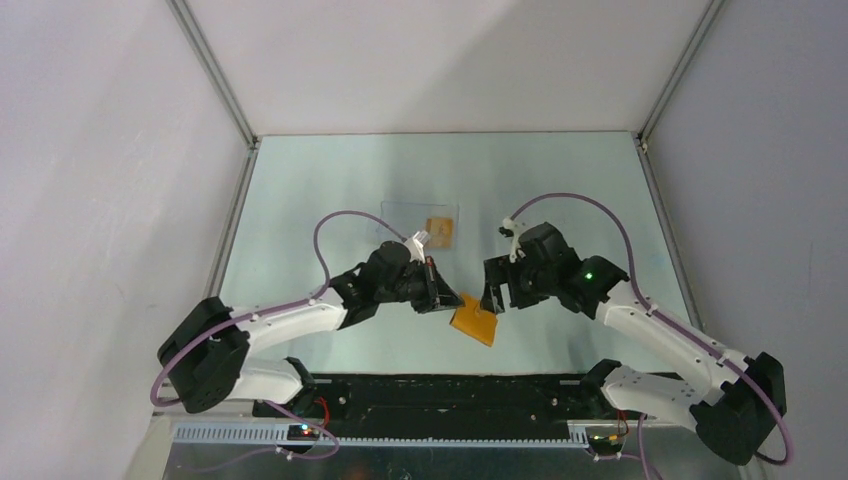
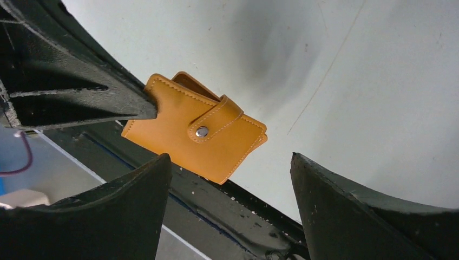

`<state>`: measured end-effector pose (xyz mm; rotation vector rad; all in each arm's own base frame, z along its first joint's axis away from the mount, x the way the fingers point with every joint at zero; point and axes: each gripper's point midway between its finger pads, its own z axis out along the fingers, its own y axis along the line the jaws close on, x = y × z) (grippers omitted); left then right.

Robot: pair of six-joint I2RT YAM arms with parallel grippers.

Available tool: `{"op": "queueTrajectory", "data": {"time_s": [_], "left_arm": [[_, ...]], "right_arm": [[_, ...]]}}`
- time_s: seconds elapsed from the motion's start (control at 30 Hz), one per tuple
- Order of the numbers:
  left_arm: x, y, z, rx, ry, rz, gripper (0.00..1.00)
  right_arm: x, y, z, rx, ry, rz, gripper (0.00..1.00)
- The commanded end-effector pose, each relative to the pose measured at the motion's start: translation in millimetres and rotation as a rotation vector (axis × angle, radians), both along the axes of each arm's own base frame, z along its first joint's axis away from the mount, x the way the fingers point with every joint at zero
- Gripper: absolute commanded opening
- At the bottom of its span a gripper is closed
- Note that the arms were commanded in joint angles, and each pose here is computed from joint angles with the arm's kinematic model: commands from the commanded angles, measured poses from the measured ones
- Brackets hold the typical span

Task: Put the credit cards into the card holder
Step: Open the card holder at the center of the board.

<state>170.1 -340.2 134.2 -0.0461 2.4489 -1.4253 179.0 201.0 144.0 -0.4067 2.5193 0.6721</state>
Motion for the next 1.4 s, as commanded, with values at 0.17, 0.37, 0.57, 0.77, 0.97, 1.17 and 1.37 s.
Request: {"op": "queueTrajectory", "data": {"time_s": [0.17, 0.37, 0.57, 0.77, 0.97, 1.17, 1.37], "left_arm": [[-1, 6, 28, 0.01, 0.005, 0.032, 0.0], [-3, 6, 36, -0.009, 0.001, 0.026, 0.0], [-6, 9, 33, 0.01, 0.021, 0.025, 0.0], [-9, 8, 38, -0.005, 0.027, 0.019, 0.0], [-12, 8, 39, -0.012, 0.04, 0.01, 0.0], [-16, 9, 39, -0.011, 0.041, -0.002, 0.0], [-18, 10, 35, 0.005, 0.042, -0.011, 0.0]], "right_arm": [[9, 22, 3, -0.147, -0.139, 0.058, 0.84], [4, 38, -4, -0.166, -0.141, 0.097, 0.83], [1, 50, -4, -0.176, -0.156, 0.125, 0.82], [13, 35, -14, -0.302, -0.185, 0.049, 0.6], [32, 19, -11, -0.423, -0.255, -0.034, 0.49], [45, 17, -6, -0.465, -0.301, -0.054, 0.47], [47, 26, -9, -0.386, -0.236, -0.05, 0.48]]}}
